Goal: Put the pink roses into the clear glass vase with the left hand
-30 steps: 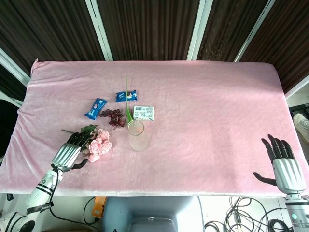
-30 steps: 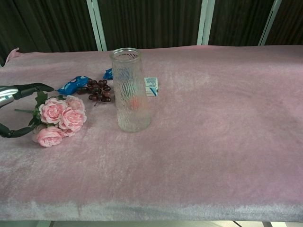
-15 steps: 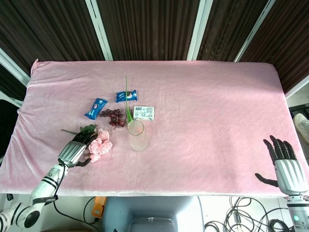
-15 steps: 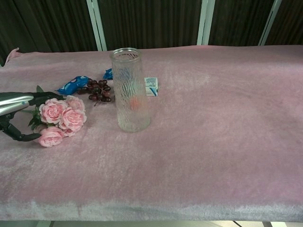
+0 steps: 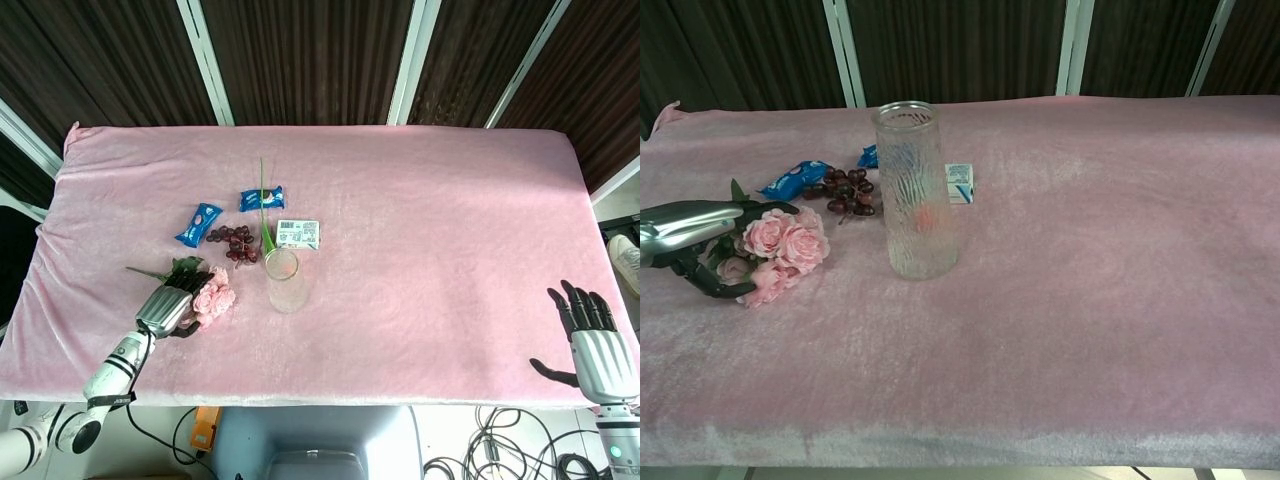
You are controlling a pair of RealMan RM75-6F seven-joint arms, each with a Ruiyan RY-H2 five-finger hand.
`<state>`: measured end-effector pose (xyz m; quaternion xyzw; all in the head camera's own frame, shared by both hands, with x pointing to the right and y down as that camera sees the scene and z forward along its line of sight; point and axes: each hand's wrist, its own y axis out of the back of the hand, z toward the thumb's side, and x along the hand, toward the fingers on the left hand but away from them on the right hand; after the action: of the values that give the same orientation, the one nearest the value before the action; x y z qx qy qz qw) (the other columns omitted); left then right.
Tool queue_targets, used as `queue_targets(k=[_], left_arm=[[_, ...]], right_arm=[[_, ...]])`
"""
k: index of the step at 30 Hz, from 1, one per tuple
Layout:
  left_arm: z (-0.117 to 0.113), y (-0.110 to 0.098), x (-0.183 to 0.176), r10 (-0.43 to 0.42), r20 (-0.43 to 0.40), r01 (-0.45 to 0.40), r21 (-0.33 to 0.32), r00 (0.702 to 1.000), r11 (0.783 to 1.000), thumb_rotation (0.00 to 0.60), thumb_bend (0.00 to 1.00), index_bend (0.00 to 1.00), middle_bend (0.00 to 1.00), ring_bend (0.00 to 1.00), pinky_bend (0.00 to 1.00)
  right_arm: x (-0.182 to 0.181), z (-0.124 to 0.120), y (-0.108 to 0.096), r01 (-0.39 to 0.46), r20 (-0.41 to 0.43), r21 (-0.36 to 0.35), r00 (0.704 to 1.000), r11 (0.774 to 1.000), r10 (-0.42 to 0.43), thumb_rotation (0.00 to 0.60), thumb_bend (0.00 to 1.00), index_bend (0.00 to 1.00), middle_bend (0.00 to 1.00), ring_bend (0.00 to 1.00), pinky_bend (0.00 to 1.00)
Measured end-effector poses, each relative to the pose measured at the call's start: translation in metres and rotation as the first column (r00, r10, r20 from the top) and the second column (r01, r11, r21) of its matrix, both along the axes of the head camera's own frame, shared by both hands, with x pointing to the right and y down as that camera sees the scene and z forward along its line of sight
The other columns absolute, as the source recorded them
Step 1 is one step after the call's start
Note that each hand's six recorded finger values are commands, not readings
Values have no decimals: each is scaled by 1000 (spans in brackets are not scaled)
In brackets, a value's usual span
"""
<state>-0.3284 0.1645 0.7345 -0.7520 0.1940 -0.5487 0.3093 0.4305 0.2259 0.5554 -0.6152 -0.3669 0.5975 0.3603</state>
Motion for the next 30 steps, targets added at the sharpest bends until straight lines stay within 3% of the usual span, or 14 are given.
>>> queue_targets(k=[9,17,26,30], left_arm=[[16,-5,3,-25,-29,25,10,999,1000,600,341,489,523,374,306],[10,-13,5,-75,-102,80,53,992,995,600,351,562,624,448,325],[-29,-29,3,-79,-228,127,207,970,970,600,367,603,642,461,314],[-66,-38,3,-106,-358,212,269,928,939,600,369,614,651,468,311]], right_arm=[[-1,0,0,2,5,-2,1000,1000,-2,600,133,0,0,0,0],[1,-1,0,-5,2,-2,1000,1000,5,600,133,0,0,0,0],[0,-2,2,0,5,-7,1000,1000,0,600,133,0,0,0,0],[-1,-1,3,4,8,-11,1000,1000,-3,600,133,0,0,0,0]])
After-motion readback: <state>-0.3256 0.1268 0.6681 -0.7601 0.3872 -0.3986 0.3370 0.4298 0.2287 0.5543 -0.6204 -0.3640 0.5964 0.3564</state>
